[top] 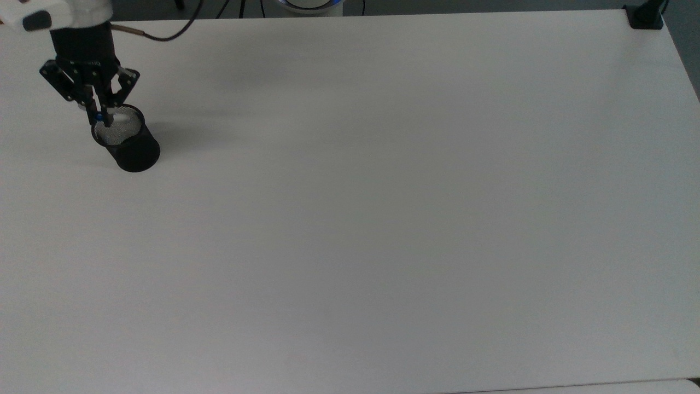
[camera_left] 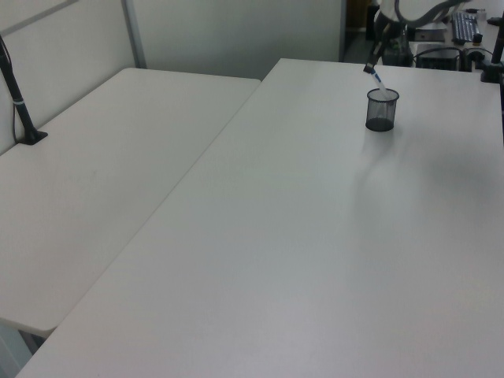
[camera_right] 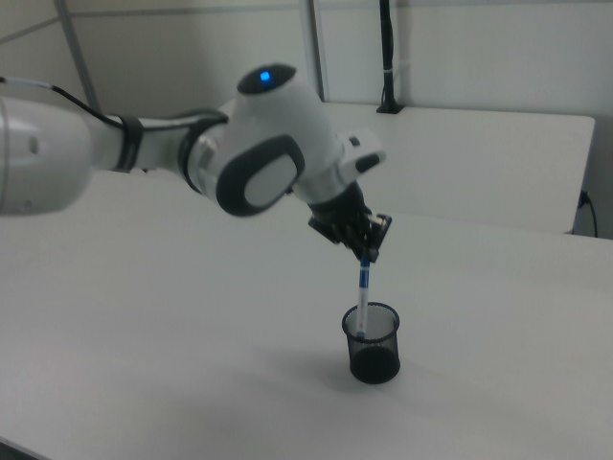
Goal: Remove the marker
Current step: 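Lift the marker up out of the mesh cup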
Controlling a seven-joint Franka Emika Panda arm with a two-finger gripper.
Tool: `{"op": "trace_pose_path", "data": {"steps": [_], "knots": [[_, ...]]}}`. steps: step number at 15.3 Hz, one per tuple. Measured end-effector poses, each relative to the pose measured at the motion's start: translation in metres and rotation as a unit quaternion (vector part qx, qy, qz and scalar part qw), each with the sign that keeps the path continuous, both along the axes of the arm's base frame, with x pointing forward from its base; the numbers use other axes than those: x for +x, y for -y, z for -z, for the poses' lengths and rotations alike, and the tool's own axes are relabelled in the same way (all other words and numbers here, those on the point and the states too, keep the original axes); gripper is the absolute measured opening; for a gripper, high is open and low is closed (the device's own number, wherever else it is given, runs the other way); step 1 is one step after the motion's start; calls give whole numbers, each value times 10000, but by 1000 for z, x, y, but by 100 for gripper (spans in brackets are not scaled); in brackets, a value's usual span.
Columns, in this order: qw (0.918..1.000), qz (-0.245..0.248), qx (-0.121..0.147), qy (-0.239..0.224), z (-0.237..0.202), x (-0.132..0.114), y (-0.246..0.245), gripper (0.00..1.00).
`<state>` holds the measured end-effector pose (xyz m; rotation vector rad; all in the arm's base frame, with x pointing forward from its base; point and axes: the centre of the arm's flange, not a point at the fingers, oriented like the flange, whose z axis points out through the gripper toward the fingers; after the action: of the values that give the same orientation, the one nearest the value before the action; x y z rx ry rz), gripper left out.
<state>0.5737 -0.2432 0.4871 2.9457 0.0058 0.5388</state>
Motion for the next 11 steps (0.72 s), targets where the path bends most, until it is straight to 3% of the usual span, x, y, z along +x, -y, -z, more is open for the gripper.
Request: {"op": "trace_pose_path", "data": {"steps": [3,6,11], "knots": [[9999,41,80,113,-52,-15,-4,18],[9995,36,328,5,-74,-27,-14,18],[9934,-8,836,-785,-33,-7,-80,18]]}}
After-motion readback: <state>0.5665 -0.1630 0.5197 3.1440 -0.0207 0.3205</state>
